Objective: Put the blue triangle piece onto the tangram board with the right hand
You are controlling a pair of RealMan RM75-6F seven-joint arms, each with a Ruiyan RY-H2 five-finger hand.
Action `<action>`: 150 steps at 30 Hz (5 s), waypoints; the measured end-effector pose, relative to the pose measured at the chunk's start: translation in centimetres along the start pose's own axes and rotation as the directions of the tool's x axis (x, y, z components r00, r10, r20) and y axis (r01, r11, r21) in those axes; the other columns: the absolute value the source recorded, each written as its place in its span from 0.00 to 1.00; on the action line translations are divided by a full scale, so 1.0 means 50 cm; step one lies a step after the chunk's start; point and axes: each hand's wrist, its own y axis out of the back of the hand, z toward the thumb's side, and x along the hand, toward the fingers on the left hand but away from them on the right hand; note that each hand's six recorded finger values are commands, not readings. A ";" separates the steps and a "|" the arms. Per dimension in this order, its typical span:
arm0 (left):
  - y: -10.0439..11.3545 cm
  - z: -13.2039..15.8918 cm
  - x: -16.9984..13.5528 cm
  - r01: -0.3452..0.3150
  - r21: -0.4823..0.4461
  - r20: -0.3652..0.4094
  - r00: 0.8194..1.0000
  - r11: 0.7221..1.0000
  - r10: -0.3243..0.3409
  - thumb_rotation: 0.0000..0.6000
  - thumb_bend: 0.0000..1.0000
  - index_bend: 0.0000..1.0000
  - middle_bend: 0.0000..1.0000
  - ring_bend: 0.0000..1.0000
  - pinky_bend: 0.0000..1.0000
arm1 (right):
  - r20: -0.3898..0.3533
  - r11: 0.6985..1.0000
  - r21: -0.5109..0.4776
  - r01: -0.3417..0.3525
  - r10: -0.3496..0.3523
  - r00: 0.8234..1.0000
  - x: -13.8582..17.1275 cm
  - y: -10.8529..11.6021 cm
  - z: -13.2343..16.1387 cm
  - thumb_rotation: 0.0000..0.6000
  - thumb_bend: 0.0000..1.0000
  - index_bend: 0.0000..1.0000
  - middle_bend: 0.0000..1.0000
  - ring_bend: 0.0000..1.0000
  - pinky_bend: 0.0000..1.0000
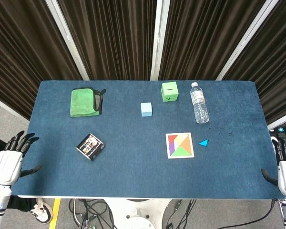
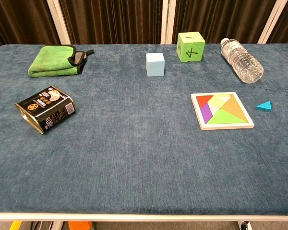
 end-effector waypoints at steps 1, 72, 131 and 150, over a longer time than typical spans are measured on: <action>-0.001 0.000 0.000 0.001 0.000 0.000 1.000 1.000 -0.001 1.00 0.07 0.22 0.15 0.04 0.15 | 0.001 1.000 0.000 0.000 0.000 1.000 0.000 0.000 0.000 1.00 0.14 0.00 0.00 0.00 0.00; -0.032 -0.014 0.007 0.051 -0.030 -0.004 0.999 0.998 -0.051 1.00 0.07 0.22 0.15 0.04 0.15 | -0.256 0.928 0.197 -0.316 0.360 0.897 -0.227 -0.218 0.278 1.00 0.15 0.04 0.21 0.10 0.00; -0.046 -0.034 0.006 0.068 -0.046 -0.020 0.997 0.997 -0.069 1.00 0.07 0.22 0.15 0.04 0.15 | -0.314 0.935 0.254 -0.246 0.321 0.893 -0.251 -0.243 0.332 1.00 0.18 0.42 0.27 0.03 0.00; -0.049 -0.037 0.006 0.075 -0.048 -0.023 0.997 0.996 -0.076 1.00 0.07 0.22 0.15 0.04 0.15 | -0.309 0.926 0.268 -0.265 0.343 0.887 -0.250 -0.256 0.334 1.00 0.20 0.44 0.27 0.03 0.00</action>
